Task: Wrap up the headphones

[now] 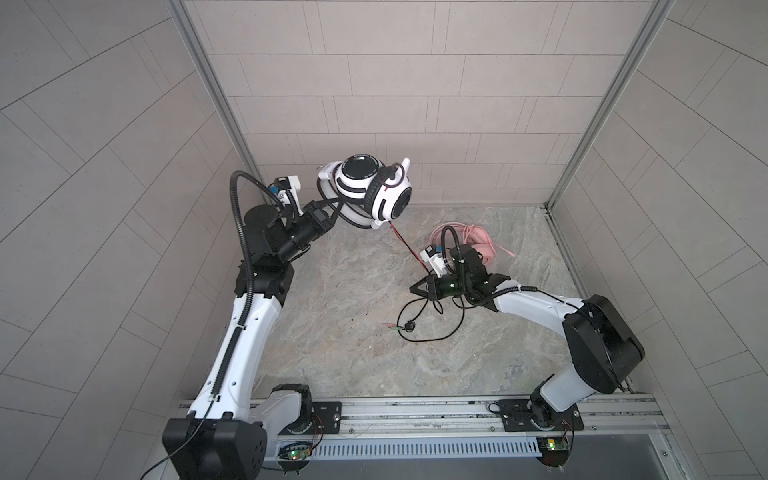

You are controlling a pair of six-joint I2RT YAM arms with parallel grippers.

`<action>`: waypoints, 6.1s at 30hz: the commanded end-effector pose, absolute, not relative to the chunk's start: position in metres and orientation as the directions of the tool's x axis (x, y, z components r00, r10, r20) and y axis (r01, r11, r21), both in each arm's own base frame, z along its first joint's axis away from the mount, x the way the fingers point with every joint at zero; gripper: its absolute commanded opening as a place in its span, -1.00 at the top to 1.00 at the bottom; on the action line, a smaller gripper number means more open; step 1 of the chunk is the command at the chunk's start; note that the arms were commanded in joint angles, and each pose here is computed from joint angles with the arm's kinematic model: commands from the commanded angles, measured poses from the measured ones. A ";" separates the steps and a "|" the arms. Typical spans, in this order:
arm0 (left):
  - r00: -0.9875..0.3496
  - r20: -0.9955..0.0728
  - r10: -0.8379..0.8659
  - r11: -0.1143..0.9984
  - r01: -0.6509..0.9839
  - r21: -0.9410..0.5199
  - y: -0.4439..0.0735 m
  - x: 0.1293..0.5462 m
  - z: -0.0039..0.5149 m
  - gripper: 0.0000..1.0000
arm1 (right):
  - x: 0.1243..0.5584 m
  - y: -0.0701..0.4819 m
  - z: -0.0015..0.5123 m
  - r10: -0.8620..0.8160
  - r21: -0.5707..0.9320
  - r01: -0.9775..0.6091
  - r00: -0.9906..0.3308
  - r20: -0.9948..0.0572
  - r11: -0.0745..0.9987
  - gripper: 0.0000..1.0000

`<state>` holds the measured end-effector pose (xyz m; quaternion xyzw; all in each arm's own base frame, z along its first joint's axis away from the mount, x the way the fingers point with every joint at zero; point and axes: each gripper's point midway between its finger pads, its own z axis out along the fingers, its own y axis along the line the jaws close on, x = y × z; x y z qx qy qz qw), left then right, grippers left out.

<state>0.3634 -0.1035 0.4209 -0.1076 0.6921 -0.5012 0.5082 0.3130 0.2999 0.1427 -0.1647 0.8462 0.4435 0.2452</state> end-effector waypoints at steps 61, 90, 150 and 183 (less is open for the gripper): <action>-0.418 -0.628 -0.656 0.723 -0.112 -0.682 -0.026 0.399 0.369 1.00 | 0.260 0.244 0.220 -0.504 -0.119 -0.630 -0.478 -0.720 0.767 1.00; -0.133 -0.687 -0.714 0.686 -0.329 -0.649 0.044 0.408 0.379 1.00 | 0.239 0.254 0.248 -0.470 -0.045 -0.713 -0.412 -0.781 0.700 1.00; -0.554 -0.828 0.086 0.525 0.731 -0.435 -0.223 0.252 0.384 1.00 | 0.337 0.263 0.222 -0.113 0.439 -0.590 -0.673 -0.731 0.677 0.64; -0.203 -0.674 -0.711 0.697 -0.071 -0.714 -0.043 0.384 0.432 1.00 | 0.304 0.267 0.210 -0.052 0.505 -0.598 -0.676 -0.735 0.623 0.97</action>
